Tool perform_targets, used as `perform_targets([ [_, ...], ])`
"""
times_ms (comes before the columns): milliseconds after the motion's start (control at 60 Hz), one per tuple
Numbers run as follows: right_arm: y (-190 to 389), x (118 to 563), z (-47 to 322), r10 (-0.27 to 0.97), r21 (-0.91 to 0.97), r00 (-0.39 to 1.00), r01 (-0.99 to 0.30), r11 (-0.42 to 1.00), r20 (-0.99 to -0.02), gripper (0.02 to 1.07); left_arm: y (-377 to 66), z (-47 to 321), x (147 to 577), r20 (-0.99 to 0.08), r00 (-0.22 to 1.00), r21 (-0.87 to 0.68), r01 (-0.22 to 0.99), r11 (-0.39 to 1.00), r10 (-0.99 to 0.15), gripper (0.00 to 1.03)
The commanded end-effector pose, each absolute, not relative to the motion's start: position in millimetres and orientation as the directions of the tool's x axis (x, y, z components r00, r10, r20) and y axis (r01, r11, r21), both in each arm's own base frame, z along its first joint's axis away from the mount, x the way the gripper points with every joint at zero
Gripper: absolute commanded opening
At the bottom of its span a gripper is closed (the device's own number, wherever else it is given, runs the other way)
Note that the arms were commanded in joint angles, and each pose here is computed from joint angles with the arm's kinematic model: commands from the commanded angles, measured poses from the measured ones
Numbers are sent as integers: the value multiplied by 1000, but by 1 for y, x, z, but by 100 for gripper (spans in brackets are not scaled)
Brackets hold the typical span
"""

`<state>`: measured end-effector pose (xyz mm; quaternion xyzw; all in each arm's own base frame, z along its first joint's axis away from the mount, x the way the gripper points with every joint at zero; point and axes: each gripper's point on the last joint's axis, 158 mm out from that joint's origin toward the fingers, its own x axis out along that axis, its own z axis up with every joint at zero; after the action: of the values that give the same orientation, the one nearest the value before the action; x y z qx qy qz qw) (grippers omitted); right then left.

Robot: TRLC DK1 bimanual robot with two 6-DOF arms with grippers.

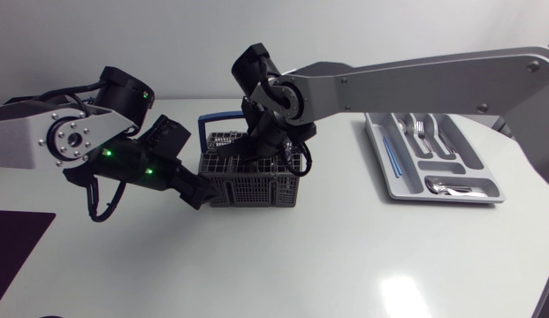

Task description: Unload the cutlery basket into the drawer organizer.

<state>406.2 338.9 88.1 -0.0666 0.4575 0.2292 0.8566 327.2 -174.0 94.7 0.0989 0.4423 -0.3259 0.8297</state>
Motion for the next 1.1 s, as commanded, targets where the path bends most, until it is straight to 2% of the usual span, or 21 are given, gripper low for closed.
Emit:
perform_targets([
  [0,330,404,67,299,92,455,-422,902,-839,26,-173,89,319,-801,382,-124,647,752,-461,98],
  [150,328,403,65,293,90,451,-418,904,-843,24,-174,89,318,-801,380,-124,649,750,-462,98],
  [333,323,404,65,294,95,455,-410,907,-841,15,-175,88,315,-803,375,-126,653,747,-464,98],
  [483,321,403,70,306,100,465,-416,904,-831,12,-176,85,312,-806,368,-129,657,743,-464,98],
  [1083,328,394,112,401,150,494,-472,869,-771,10,-177,86,305,-804,366,-132,659,740,-469,98],
])
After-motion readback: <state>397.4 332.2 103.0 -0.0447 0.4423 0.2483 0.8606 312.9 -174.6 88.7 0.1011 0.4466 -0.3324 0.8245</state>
